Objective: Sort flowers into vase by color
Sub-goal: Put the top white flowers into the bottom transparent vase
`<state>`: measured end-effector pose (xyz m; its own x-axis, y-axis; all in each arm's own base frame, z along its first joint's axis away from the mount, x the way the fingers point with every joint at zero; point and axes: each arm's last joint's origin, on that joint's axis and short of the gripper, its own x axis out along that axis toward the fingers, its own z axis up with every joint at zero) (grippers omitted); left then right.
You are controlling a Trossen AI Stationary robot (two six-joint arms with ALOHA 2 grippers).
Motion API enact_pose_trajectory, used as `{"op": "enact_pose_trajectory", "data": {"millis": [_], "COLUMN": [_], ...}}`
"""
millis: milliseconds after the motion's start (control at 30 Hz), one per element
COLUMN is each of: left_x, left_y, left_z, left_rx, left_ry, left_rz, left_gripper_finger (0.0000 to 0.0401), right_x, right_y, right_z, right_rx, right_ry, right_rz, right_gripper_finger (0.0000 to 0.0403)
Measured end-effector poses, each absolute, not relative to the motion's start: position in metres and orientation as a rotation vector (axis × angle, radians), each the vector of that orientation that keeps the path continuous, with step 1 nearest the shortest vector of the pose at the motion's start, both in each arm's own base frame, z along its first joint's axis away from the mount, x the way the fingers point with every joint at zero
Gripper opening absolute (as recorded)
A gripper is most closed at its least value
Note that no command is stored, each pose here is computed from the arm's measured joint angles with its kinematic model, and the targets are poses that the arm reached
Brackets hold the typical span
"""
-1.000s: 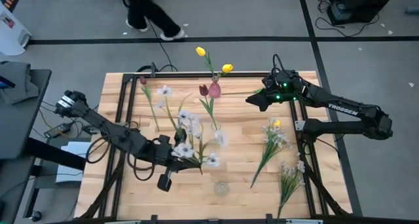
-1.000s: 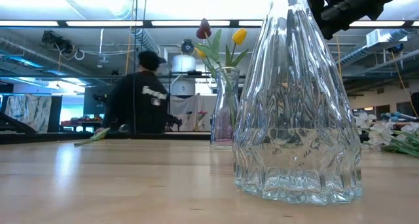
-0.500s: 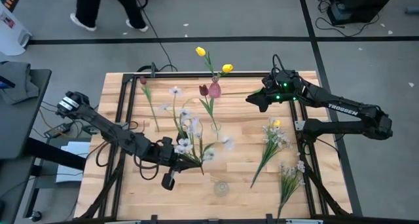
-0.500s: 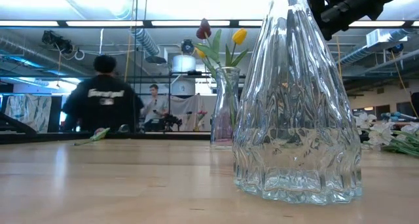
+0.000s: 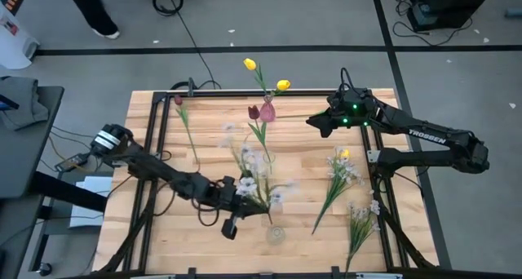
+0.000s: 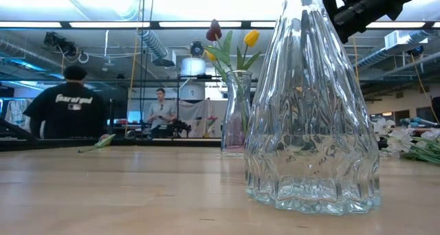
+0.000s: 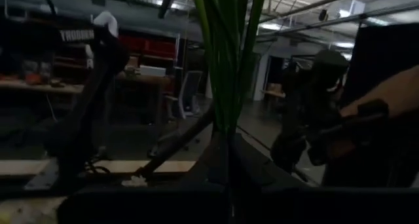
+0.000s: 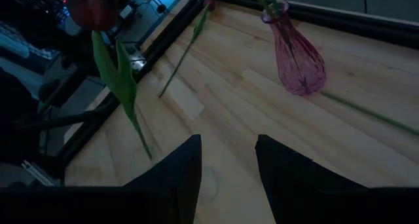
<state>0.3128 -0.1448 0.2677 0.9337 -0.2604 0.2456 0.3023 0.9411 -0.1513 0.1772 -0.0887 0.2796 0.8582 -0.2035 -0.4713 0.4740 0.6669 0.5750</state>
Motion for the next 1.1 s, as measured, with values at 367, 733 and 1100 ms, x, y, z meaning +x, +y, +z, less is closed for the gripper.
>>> {"op": "enact_pose_trajectory", "data": {"millis": [367, 733, 1100], "left_x": [0.322, 0.344, 0.364], "left_y": [-0.142, -0.153, -0.158], "left_z": [0.255, 0.246, 0.248], "left_rx": [-0.230, -0.207, -0.150], "left_ry": [-0.177, -0.081, 0.053], "left_rz": [-0.349, -0.371, -0.387], "left_gripper_finger": [0.0004, 0.0003, 0.0003], "right_x": [0.177, 0.177, 0.177], "right_y": [-0.089, -0.089, -0.088], "right_z": [0.280, 0.280, 0.280], "right_rx": [0.726, 0.707, 0.721], "right_ry": [0.393, 0.396, 0.400], "right_rz": [-0.384, -0.380, -0.354], "right_gripper_finger": [0.0158, 0.0158, 0.0158]}}
